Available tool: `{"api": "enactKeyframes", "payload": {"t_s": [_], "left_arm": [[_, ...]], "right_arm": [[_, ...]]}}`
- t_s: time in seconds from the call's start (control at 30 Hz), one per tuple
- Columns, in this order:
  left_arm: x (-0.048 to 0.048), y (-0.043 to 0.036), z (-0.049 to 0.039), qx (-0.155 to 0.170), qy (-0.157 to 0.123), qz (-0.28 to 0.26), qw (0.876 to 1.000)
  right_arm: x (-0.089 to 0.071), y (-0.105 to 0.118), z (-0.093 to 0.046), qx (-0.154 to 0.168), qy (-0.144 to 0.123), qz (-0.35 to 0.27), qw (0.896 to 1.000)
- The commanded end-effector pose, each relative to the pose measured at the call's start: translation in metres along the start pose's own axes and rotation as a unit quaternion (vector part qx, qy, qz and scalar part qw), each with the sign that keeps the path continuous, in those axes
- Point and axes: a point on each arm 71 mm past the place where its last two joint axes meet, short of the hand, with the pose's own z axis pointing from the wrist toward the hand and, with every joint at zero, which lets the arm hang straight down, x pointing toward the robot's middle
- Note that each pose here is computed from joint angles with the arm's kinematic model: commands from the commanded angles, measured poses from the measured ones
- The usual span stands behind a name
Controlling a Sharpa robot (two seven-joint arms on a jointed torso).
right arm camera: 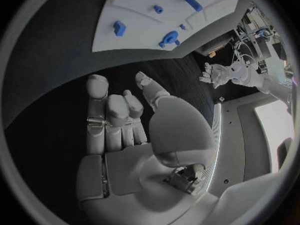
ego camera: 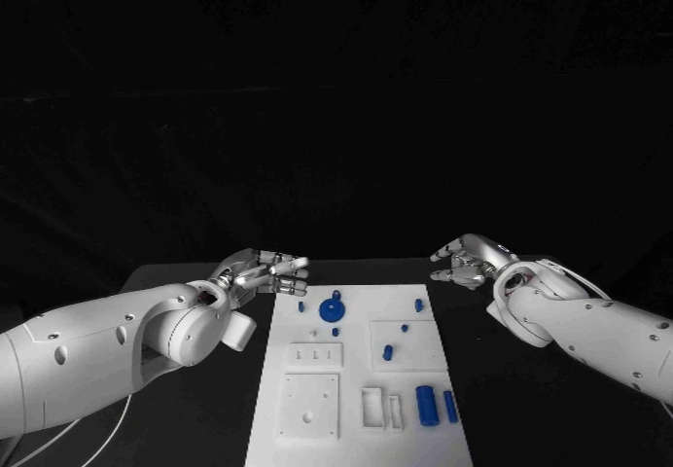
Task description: Assemble the parts on the task board
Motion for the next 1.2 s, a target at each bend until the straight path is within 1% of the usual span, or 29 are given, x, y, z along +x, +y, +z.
{"api": "enactKeyframes", "payload": {"t_s": [0.03,0.13,0.2,0.37,0.6,0.73,0.9,1.2], "left_arm": [[0.0016,0.0004,-0.0007,0.008,0.016,-0.002,1.0],[0.001,0.0016,-0.0012,0.008,0.017,-0.001,1.0],[0.0007,0.0022,-0.0015,0.008,0.018,0.0,1.0],[0.0009,0.0045,-0.0014,0.006,0.02,0.0,1.0],[0.0035,0.0057,-0.0015,0.005,0.024,0.0,1.0],[0.0037,0.0059,-0.002,0.005,0.025,0.001,1.0],[0.004,0.0059,-0.0023,0.004,0.025,0.002,1.0],[0.0063,0.0056,-0.0022,0.004,0.029,0.002,1.0]], "right_arm": [[0.006,-0.005,0.001,-0.016,0.025,0.023,0.999],[0.012,-0.013,0.001,-0.006,0.033,0.024,0.999],[0.019,-0.017,0.001,-0.001,0.041,0.025,0.999],[0.041,-0.022,0.003,0.007,0.066,0.028,0.997],[0.06,-0.027,0.003,0.018,0.095,0.013,0.995],[0.064,-0.028,0.002,0.021,0.104,0.008,0.994],[0.066,-0.028,0.002,0.021,0.109,0.006,0.994],[0.072,-0.025,0.004,0.021,0.11,0.007,0.994]]}}
